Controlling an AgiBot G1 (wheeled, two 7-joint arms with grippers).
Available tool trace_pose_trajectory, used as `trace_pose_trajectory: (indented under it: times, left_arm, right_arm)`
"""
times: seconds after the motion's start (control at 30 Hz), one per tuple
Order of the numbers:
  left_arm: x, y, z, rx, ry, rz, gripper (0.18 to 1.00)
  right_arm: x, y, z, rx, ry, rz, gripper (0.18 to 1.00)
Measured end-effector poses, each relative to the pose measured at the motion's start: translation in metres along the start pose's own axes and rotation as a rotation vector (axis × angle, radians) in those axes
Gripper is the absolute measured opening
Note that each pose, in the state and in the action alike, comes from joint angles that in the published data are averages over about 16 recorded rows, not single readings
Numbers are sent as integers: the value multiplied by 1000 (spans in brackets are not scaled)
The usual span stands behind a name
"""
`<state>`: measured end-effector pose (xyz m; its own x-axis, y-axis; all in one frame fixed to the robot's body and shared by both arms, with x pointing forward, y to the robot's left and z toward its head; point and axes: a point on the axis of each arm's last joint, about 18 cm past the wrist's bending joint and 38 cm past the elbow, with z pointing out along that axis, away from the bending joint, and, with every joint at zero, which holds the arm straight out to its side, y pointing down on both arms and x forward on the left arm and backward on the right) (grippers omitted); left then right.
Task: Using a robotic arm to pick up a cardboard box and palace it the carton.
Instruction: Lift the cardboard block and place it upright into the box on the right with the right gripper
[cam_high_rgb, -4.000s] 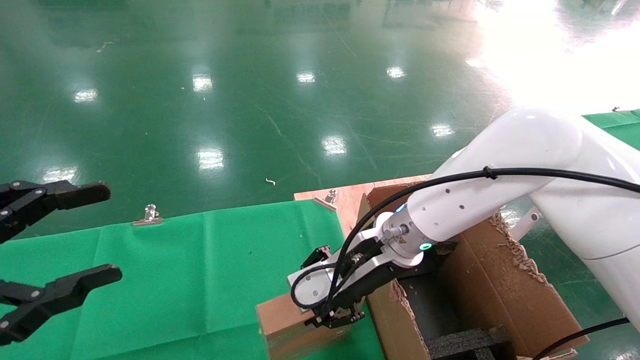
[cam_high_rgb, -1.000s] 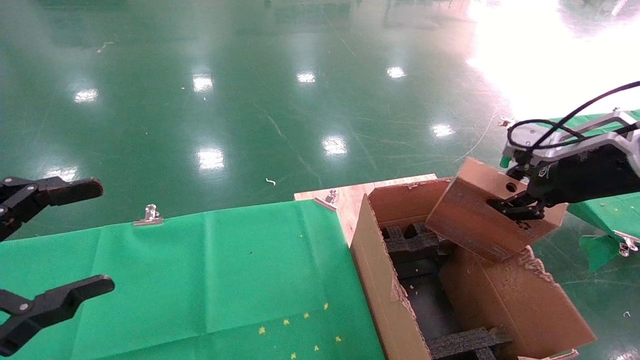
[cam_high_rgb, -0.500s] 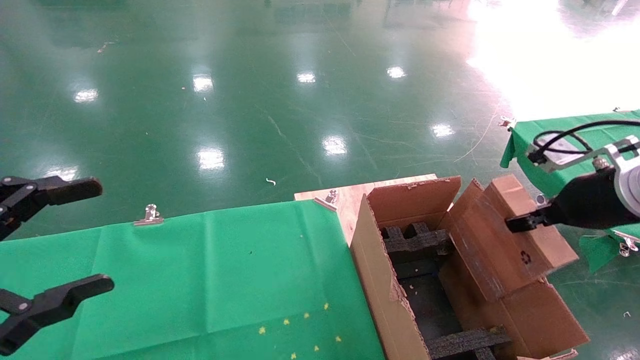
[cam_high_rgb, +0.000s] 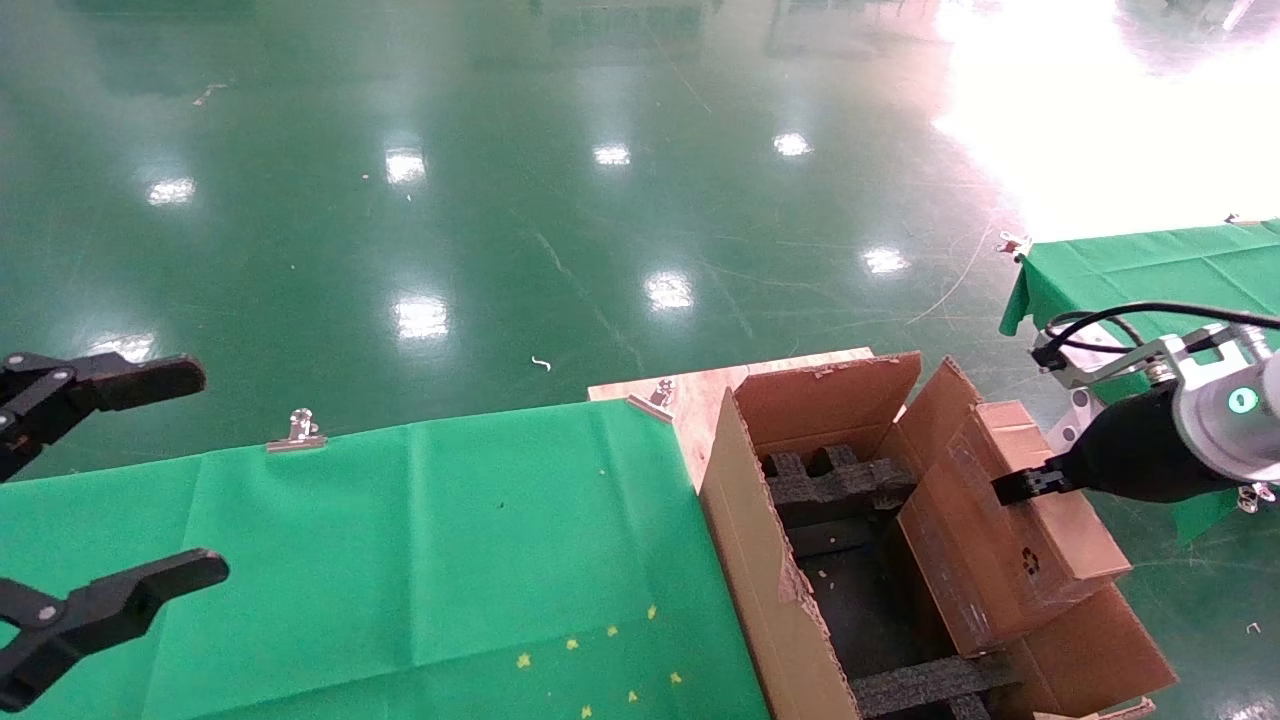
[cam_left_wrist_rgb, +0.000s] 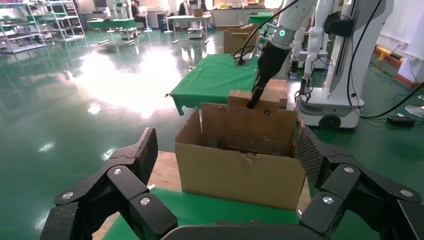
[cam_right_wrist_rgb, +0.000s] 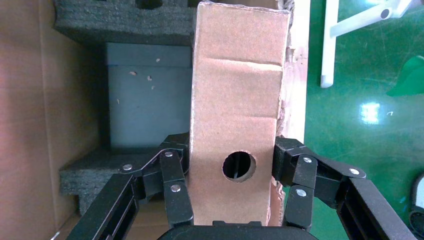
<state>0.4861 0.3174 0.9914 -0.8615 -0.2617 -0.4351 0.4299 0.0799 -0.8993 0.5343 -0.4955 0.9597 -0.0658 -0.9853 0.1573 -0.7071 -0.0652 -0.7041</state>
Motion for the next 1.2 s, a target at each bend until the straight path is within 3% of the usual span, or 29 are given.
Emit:
trace_pose_trajectory:
  times: [0.7,1.2]
  left_arm:
    - [0,0,0,0,0,0,1001]
    - [0,0,0,0,0,0,1001]
  right_arm:
    - [-10,11,39,-32,46,-14,382]
    - [-18,21,87,-49,55,-10,381]
